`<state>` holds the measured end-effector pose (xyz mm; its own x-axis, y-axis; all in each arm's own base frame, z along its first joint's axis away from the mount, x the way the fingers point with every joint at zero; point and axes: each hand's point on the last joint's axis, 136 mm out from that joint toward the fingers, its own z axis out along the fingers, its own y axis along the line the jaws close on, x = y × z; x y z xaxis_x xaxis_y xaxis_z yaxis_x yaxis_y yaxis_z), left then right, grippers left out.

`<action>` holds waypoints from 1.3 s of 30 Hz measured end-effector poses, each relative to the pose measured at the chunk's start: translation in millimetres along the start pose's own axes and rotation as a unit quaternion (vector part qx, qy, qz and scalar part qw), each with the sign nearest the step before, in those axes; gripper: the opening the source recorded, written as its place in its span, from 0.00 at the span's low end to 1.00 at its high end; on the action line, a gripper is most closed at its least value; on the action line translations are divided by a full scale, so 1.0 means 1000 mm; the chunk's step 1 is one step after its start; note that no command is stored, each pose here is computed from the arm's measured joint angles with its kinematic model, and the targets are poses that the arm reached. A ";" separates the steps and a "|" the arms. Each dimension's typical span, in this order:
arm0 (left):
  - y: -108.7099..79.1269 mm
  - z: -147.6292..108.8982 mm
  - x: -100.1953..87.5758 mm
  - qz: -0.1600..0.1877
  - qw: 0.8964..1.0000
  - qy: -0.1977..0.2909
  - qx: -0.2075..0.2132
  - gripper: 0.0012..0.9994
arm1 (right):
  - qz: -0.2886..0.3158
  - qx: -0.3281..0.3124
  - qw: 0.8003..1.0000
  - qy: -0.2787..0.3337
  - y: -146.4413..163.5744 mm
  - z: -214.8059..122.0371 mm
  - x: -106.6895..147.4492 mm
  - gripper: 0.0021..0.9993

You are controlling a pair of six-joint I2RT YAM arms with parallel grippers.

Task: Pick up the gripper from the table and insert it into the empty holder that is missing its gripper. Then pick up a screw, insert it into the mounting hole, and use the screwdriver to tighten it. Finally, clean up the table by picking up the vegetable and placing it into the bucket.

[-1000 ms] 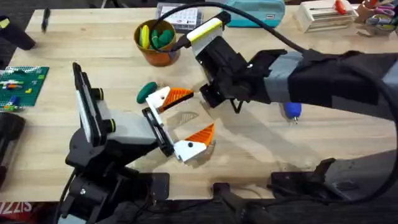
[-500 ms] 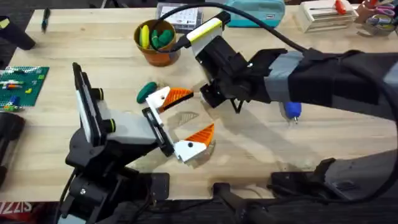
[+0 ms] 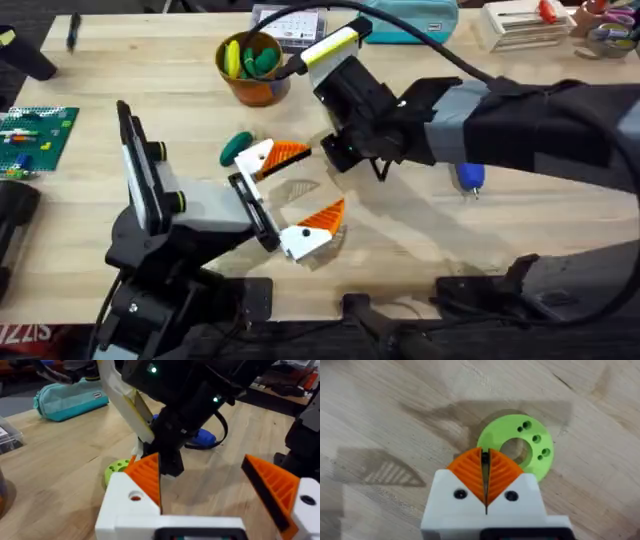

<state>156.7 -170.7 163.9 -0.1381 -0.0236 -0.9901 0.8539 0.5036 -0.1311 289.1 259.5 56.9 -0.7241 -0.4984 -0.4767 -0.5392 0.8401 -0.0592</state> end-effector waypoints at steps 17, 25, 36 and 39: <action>0.000 0.000 0.000 0.000 1.000 0.000 0.000 0.99 | -0.030 0.002 1.000 0.010 -0.002 -0.023 -0.019 0.01; 0.000 0.000 0.000 0.000 1.000 0.000 0.000 0.99 | -0.039 0.003 0.999 0.015 -0.006 -0.061 -0.038 0.01; 0.000 0.000 0.000 0.000 1.000 0.000 0.000 0.99 | -0.067 -0.001 0.997 -0.030 -0.008 -0.113 -0.072 0.01; 0.000 0.000 0.000 0.000 1.000 0.000 0.000 0.99 | -0.071 -0.002 0.997 -0.031 -0.009 -0.115 -0.073 0.01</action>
